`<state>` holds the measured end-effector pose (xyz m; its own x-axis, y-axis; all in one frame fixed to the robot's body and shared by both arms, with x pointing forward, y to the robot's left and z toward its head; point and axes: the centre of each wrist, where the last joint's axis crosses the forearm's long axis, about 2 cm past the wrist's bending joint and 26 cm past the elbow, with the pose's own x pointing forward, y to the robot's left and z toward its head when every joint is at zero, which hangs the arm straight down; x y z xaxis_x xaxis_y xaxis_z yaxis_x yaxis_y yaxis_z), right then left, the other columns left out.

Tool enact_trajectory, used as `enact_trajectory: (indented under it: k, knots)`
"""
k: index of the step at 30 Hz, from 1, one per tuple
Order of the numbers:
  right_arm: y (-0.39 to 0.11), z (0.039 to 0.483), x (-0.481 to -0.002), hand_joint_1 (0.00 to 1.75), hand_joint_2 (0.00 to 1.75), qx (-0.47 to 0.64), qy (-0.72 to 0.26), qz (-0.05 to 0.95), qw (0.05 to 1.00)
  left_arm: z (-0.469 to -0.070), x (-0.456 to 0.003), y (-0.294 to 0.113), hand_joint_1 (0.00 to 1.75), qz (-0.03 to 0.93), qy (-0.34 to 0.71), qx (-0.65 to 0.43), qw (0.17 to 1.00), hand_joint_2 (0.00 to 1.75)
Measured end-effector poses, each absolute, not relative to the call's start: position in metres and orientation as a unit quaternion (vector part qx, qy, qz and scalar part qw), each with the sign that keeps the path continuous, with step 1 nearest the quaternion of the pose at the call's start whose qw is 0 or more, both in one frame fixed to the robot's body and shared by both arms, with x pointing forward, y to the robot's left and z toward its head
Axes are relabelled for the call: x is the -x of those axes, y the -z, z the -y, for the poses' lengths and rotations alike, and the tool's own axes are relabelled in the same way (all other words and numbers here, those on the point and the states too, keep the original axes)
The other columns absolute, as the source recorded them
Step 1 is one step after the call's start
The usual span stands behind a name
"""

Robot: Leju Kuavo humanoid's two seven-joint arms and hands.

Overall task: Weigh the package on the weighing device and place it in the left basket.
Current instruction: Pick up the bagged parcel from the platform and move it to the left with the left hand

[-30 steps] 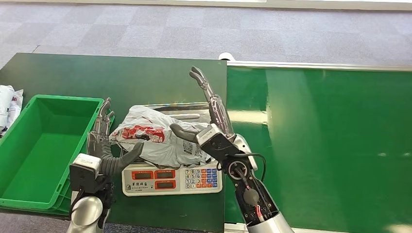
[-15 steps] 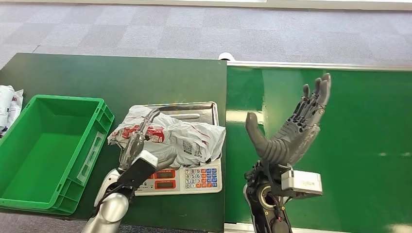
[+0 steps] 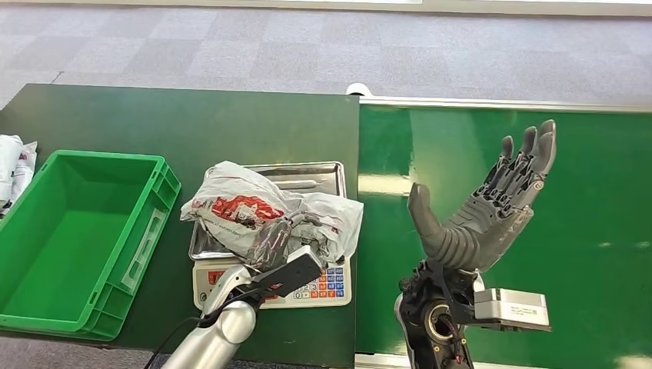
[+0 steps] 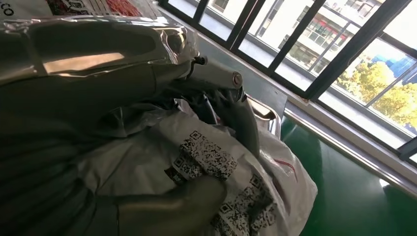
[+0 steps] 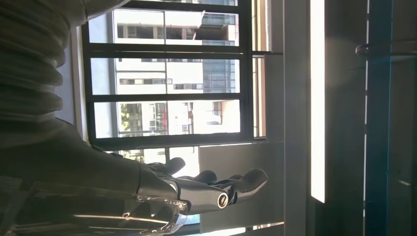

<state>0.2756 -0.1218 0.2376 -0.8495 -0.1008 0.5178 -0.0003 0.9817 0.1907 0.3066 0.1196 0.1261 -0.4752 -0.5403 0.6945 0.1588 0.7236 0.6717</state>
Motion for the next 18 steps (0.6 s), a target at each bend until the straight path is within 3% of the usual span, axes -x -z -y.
enact_trajectory:
  k: [18]
  knots:
    - [-0.232,0.134,-0.279,0.0,1.75,-0.046,0.111,0.95,0.289,-0.118,-0.312,-0.122,1.7,0.77,0.366,-0.125,0.508,1.75]
